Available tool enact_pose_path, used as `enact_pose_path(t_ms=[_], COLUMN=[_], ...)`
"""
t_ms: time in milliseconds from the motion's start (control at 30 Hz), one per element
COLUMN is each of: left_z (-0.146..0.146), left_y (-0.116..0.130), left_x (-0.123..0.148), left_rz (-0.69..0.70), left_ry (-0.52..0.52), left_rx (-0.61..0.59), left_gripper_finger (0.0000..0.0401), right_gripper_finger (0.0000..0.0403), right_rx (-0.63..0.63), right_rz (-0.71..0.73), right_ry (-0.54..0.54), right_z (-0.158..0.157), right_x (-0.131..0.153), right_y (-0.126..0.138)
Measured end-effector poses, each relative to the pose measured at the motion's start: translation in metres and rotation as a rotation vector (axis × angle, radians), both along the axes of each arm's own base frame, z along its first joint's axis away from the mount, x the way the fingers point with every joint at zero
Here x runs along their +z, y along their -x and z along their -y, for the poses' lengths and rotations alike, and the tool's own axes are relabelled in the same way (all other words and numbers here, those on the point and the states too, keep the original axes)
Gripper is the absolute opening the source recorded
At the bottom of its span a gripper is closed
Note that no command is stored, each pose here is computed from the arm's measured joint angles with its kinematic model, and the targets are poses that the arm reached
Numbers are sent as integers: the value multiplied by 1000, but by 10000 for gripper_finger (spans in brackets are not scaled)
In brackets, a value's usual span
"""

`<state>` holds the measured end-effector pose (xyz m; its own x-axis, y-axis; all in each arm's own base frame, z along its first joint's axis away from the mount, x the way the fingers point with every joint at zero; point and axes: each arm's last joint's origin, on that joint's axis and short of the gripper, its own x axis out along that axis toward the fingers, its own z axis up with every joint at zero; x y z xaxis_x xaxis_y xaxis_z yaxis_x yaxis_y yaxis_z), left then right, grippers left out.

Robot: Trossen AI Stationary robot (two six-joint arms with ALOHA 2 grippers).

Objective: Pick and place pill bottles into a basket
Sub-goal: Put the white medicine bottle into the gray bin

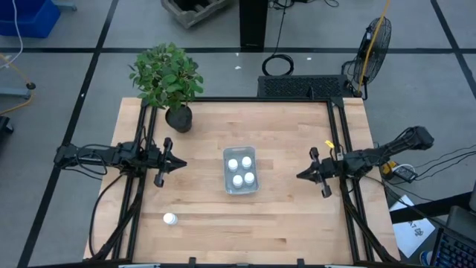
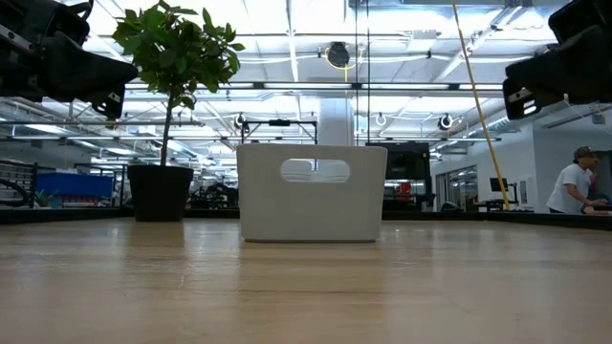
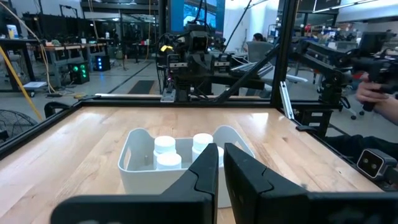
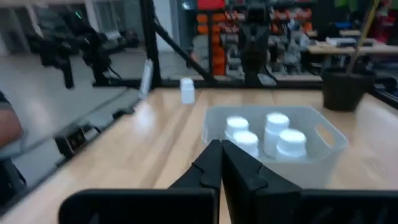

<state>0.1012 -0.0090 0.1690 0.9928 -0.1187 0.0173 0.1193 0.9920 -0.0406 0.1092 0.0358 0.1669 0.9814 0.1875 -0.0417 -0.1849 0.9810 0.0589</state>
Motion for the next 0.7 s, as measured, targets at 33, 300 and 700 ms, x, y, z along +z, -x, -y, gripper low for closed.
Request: enact_pose_path(t_ms=[33, 300, 700], left_z=[0, 0, 0], left_y=[0, 0, 0], left_x=[0, 0, 0], left_rz=[0, 0, -1], left_ry=[0, 0, 0], left_rx=[0, 0, 0], left_gripper_finger=[31, 31, 31], right_gripper_finger=[0, 0, 0], right_rx=[-10, -12, -7], right_rz=[-13, 34, 39], right_ry=[6, 53, 30], right_z=[1, 4, 7], right_x=[-1, 1, 0], right_y=[1, 10, 17])
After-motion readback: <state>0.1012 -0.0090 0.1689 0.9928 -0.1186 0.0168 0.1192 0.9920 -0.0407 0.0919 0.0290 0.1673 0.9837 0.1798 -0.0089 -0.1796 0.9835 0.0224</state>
